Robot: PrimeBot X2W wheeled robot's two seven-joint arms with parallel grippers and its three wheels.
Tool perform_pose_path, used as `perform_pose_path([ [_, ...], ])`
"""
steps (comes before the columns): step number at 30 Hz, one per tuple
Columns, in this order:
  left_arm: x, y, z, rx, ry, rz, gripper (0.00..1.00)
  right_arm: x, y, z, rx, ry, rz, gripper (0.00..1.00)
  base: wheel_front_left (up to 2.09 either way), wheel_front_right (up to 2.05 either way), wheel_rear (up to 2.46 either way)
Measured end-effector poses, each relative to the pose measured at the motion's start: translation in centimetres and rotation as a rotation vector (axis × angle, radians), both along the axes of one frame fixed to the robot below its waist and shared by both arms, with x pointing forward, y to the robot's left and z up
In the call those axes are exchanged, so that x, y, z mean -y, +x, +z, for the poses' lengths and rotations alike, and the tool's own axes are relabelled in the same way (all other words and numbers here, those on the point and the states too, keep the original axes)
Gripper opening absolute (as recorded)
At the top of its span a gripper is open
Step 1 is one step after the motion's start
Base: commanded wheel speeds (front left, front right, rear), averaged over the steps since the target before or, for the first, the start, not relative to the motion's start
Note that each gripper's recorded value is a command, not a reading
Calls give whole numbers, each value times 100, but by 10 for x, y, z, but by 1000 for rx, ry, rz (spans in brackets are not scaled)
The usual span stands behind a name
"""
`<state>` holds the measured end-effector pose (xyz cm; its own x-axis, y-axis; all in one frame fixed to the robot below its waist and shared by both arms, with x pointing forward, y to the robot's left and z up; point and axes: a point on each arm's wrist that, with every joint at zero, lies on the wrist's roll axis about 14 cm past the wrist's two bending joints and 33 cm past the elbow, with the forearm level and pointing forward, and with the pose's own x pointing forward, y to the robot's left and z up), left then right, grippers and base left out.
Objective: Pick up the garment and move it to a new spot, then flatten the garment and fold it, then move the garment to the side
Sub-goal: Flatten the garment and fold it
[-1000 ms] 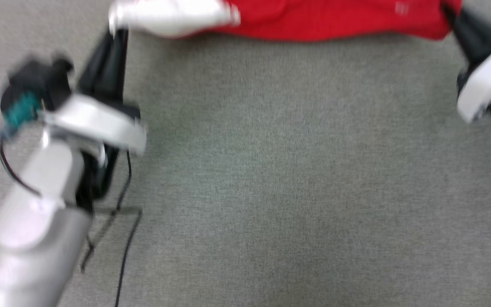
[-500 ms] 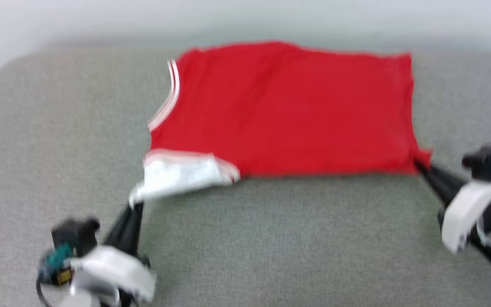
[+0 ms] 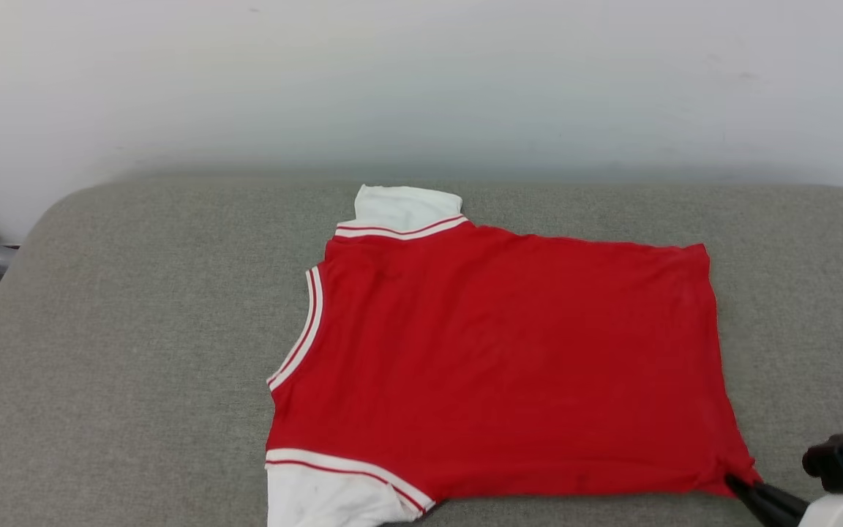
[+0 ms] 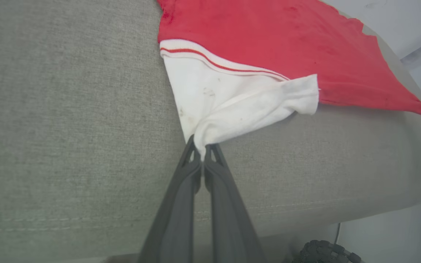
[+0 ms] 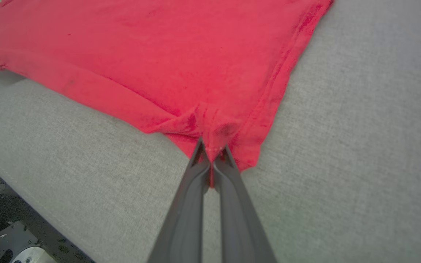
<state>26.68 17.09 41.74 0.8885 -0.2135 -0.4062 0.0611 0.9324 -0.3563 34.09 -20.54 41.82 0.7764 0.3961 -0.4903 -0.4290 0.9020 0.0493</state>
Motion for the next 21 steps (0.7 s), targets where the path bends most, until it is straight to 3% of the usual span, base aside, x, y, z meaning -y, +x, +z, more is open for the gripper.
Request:
perform_pose_path([
  [9, 16, -37, -17, -143, -52, -68, 0, 8, -42, -12, -90, 19, -33, 0, 0, 0, 0],
  [14, 14, -27, -9, -91, -20, -78, 0, 11, -38, -5, -74, 30, -60, 0, 0, 0, 0],
  [21, 11, 25, 24, 71, 74, -134, 0, 8, -24, 8, -44, 48, -74, 0, 0, 0, 0],
])
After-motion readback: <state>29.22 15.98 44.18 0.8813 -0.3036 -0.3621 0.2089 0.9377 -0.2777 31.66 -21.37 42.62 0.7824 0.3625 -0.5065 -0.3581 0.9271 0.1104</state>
